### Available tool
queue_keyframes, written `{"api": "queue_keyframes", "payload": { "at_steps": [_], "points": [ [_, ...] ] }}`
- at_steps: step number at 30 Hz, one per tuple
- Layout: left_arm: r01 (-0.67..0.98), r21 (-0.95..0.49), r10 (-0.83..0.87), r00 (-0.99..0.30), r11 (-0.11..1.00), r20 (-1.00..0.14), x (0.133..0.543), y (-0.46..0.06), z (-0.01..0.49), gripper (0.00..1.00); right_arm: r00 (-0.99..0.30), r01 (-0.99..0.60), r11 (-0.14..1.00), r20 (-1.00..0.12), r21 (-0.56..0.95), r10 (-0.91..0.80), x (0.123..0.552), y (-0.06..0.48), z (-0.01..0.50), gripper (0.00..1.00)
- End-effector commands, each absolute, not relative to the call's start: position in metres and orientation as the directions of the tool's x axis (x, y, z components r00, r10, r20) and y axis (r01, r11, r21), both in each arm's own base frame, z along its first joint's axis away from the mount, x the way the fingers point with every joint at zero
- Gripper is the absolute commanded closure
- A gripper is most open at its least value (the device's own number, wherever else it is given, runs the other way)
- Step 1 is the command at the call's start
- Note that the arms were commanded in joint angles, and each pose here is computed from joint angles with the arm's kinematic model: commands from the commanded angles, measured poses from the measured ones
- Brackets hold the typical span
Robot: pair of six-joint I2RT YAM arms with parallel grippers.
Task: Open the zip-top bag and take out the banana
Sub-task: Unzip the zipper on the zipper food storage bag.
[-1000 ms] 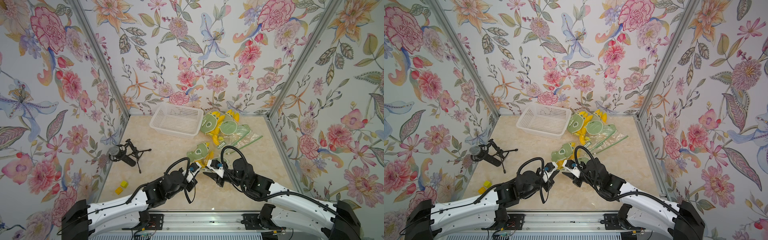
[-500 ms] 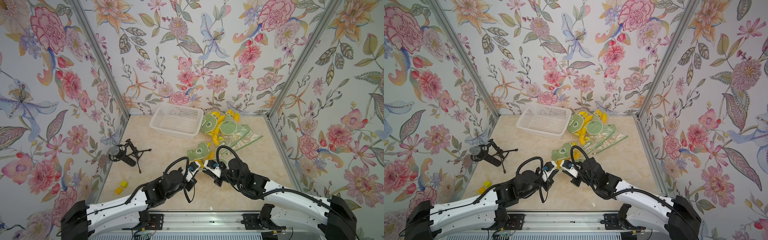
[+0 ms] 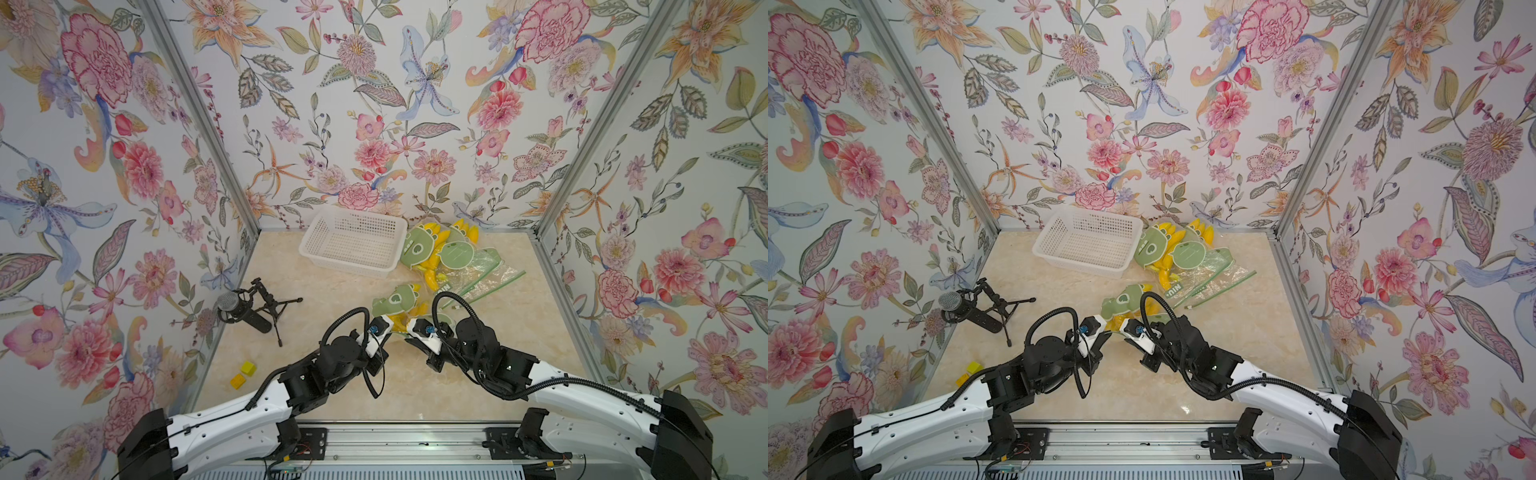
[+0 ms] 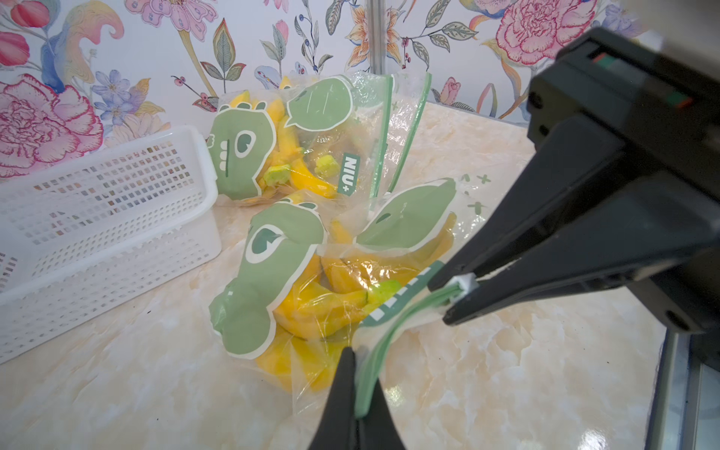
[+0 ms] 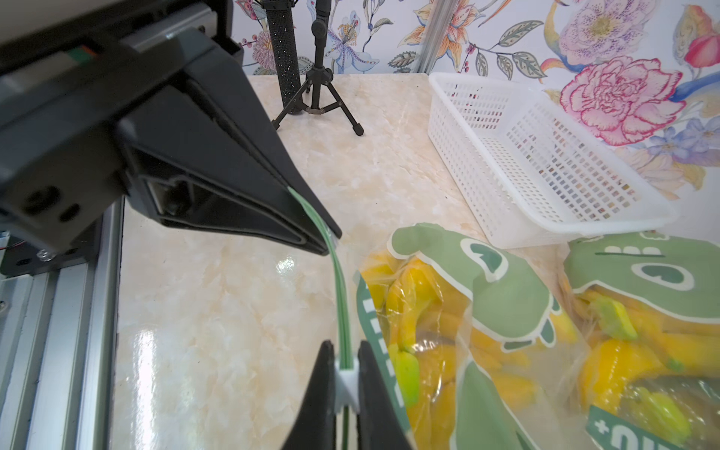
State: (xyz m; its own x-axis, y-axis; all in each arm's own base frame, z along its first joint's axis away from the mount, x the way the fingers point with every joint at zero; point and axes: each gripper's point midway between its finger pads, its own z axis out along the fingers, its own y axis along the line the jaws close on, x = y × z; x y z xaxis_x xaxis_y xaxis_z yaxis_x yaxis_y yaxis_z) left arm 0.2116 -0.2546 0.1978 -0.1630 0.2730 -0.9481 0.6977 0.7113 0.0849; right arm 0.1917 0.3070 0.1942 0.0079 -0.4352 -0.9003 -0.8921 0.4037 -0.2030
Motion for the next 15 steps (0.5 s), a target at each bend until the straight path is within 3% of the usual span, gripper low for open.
{"api": "queue_keyframes", "payload": {
  "at_steps": [1, 15],
  "points": [
    [0.555, 0.085, 0.23, -0.198, 0.828, -0.953, 0.236, -0.221, 0.204, 1.0, -0.024, -0.87, 0.441, -0.874, -0.221, -0.485, 0.196, 0.297, 0.182, 0.96],
    [0.275, 0.018, 0.081, -0.222, 0.961, -0.972, 0.259, -0.144, 0.223, 1.0, -0.046, -0.802, 0.525, -0.846, -0.286, -0.531, 0.213, 0.281, 0.177, 0.97]
  ]
}}
